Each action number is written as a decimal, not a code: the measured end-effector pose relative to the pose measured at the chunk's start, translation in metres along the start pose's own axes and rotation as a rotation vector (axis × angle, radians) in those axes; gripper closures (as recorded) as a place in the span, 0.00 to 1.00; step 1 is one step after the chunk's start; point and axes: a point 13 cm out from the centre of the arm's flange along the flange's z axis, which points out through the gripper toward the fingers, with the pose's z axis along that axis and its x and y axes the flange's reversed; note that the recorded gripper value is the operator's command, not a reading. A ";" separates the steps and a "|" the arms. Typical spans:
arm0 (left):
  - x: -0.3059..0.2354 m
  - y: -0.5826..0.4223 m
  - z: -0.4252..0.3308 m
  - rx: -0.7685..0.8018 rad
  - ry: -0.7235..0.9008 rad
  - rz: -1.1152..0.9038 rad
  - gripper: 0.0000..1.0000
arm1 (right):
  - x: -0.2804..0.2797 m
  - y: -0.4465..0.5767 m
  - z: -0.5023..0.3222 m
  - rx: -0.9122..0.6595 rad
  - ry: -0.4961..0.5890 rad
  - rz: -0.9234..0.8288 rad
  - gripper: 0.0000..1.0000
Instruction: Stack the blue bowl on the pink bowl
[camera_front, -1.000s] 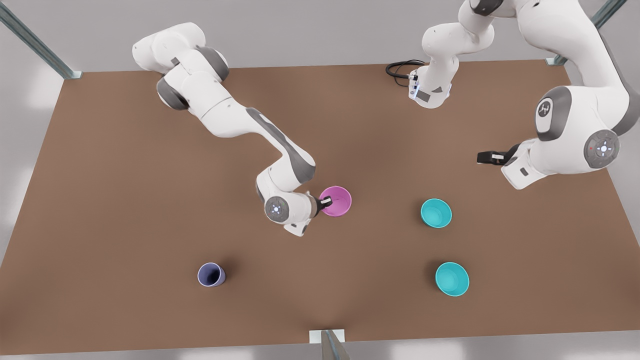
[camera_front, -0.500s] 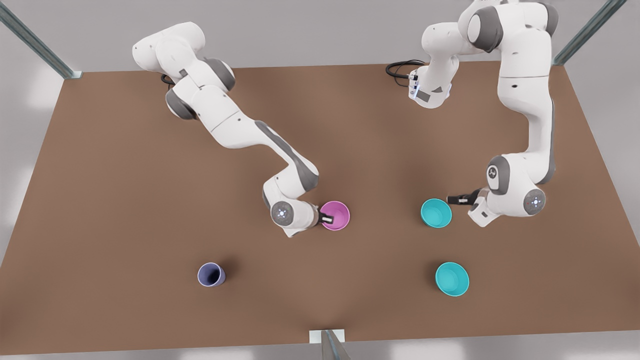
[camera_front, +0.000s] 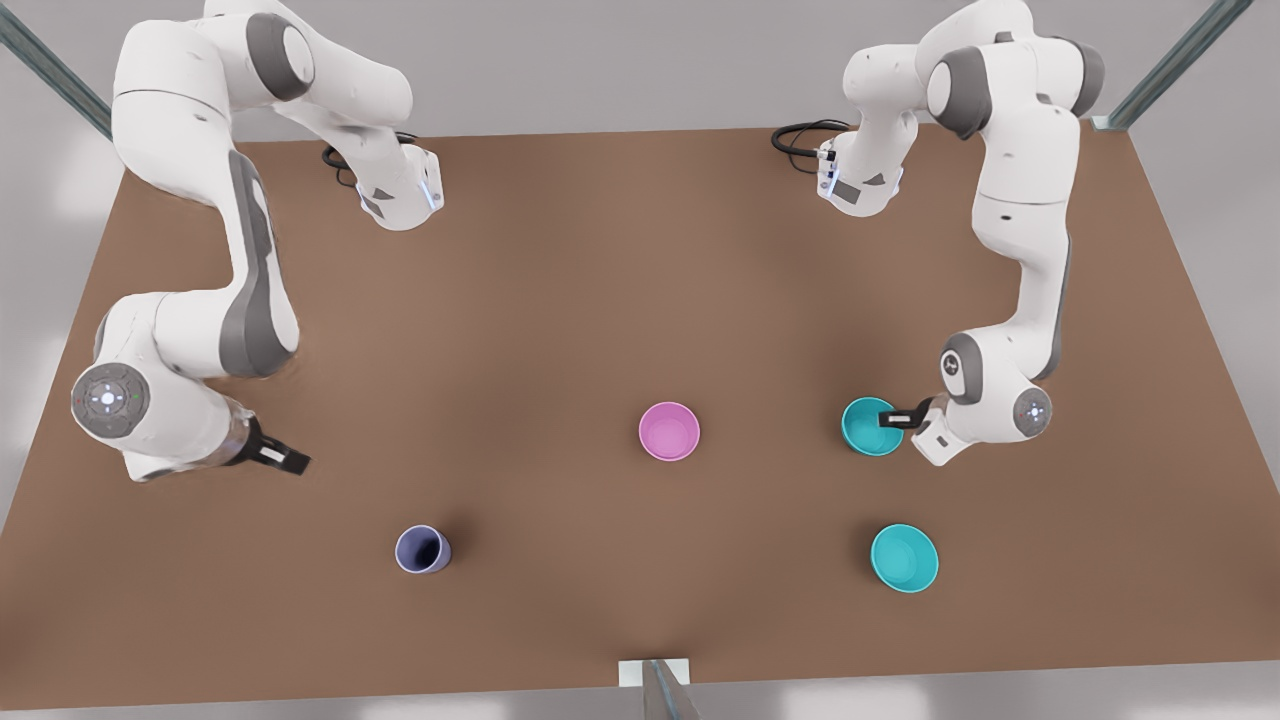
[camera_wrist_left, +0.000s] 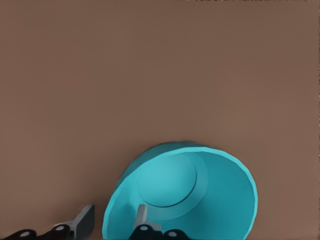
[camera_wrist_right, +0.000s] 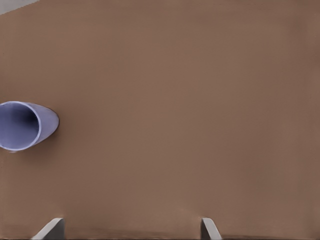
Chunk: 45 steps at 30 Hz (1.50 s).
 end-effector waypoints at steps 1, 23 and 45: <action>-0.001 -0.001 0.000 0.006 -0.004 0.000 0.79 | 0.003 -0.001 -0.042 -0.014 -0.046 -0.042 0.00; -0.005 -0.418 -0.005 0.006 -0.091 0.123 0.79 | 0.063 -0.018 -0.090 -0.040 0.063 -0.501 0.00; 0.000 -0.391 0.000 0.039 -0.036 -0.280 0.00 | 0.054 -0.020 -0.080 -0.079 0.072 -0.618 0.00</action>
